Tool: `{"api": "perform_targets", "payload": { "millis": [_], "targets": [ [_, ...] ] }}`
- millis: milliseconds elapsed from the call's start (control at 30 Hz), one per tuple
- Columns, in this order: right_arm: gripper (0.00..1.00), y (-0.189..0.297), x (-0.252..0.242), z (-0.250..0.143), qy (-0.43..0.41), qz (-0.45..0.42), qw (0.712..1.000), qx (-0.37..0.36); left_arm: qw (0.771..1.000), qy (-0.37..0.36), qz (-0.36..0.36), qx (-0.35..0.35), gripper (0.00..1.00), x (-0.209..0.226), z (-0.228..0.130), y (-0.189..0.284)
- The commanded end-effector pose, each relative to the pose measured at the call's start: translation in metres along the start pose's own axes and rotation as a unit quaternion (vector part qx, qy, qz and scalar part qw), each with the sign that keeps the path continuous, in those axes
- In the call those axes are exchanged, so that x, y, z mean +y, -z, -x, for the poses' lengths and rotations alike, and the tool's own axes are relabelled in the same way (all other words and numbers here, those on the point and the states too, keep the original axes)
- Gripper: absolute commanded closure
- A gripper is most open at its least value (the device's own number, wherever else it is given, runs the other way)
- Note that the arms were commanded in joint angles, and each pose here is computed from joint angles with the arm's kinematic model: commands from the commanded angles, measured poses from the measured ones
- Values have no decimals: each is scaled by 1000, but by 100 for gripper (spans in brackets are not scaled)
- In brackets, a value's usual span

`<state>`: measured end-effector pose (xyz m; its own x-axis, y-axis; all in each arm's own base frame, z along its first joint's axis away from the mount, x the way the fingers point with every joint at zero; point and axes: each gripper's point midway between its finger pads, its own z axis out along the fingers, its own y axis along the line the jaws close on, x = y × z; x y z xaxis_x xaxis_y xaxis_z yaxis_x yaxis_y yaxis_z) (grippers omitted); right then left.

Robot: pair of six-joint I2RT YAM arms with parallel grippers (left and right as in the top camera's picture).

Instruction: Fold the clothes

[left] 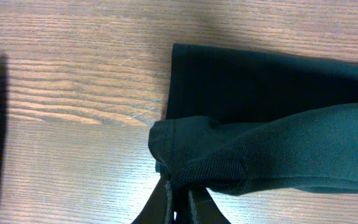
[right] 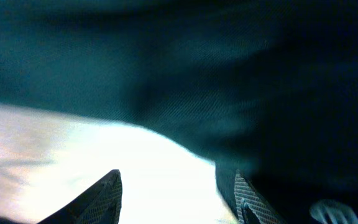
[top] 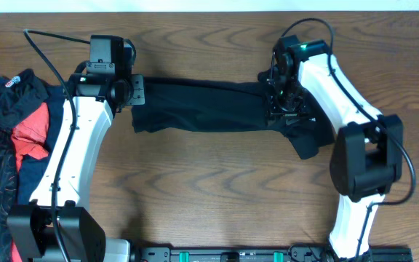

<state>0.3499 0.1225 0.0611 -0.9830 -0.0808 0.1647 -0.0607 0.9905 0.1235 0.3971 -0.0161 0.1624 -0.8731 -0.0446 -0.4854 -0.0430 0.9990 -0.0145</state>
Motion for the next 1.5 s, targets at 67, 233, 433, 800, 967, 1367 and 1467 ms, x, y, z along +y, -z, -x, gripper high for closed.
{"api": "perform_targets", "payload": {
  "millis": [67,233,433,800,967,1367,1467],
  "targets": [
    [45,7,-18,6,-39,8,999,-7,1000,6,2,-11,94,2,7,6],
    [36,42,-23,1,-30,12,999,-34,1000,6,2,-12,94,2,7,6],
    [30,52,-15,-17,-10,7,1000,-18,1000,6,2,-12,94,2,7,6],
    [22,48,-14,-23,4,8,1000,-3,1000,6,2,-11,94,2,7,6],
    [48,52,-1,-28,45,84,995,9,1000,6,2,-11,94,2,7,6],
    [20,47,1,-38,54,115,991,30,1000,6,2,-9,94,2,6,6],
    [22,40,-6,-40,55,98,993,35,1000,6,2,-9,94,2,6,6]
  ]
}}
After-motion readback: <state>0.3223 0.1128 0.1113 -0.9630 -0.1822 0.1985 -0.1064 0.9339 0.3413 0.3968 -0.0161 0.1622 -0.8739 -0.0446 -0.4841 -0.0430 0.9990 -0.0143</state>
